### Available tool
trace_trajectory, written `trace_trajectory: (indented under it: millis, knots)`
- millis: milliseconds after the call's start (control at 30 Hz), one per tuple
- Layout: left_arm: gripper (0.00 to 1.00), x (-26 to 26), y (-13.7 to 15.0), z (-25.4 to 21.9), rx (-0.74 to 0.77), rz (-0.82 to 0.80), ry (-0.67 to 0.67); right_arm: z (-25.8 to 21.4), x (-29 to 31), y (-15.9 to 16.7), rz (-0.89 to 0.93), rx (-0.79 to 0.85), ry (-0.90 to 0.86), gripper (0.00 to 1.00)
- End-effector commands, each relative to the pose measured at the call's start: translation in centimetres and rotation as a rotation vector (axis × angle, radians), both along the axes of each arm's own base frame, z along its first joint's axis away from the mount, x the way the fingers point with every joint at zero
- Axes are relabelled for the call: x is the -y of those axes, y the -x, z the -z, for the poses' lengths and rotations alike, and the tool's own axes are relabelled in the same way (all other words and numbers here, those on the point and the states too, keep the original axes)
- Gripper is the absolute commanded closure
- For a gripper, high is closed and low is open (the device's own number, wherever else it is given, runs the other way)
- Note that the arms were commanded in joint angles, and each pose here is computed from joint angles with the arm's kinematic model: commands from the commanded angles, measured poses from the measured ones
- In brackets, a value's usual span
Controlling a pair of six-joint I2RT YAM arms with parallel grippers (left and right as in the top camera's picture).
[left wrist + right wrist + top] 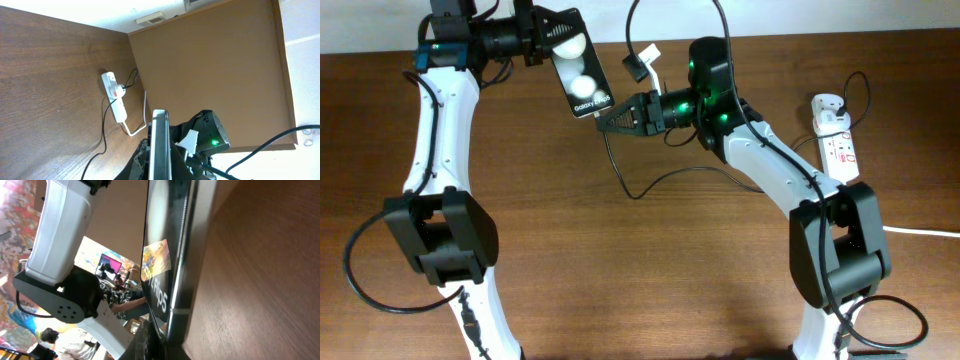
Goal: Plug charger to phone and switch on socket
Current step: 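Push the USB-C tip upward into the phone's port with the right gripper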
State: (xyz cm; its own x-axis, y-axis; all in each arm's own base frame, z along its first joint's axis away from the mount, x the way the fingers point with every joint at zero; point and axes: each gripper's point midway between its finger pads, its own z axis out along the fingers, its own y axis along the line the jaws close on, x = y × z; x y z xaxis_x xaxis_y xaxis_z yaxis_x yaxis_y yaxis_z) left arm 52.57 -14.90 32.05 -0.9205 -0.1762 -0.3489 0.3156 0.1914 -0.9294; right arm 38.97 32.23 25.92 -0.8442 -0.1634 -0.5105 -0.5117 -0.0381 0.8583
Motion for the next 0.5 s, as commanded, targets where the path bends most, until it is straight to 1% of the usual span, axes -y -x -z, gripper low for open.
trace_trajectory:
  millis: [0, 100, 233, 467]
  knots:
    - [1.00, 0.5, 1.5, -2.3, 0.058, 0.053, 0.022, -1.4, 0.7, -0.5, 0.022, 0.038, -0.013, 0.96]
    - [1.00, 0.7, 1.5, -2.3, 0.057, 0.056, 0.023, -1.4, 0.7, -0.5, 0.022, 0.038, -0.013, 0.96]
    - [1.00, 2.2, 2.0, -2.3, 0.057, 0.083, 0.021, -1.4, 0.7, -0.5, 0.024, 0.036, -0.012, 0.96]
    - [1.00, 2.5, 2.1, -2.3, 0.056, 0.092, 0.024, -1.3, 0.7, -0.7, 0.037, 0.023, -0.007, 0.96]
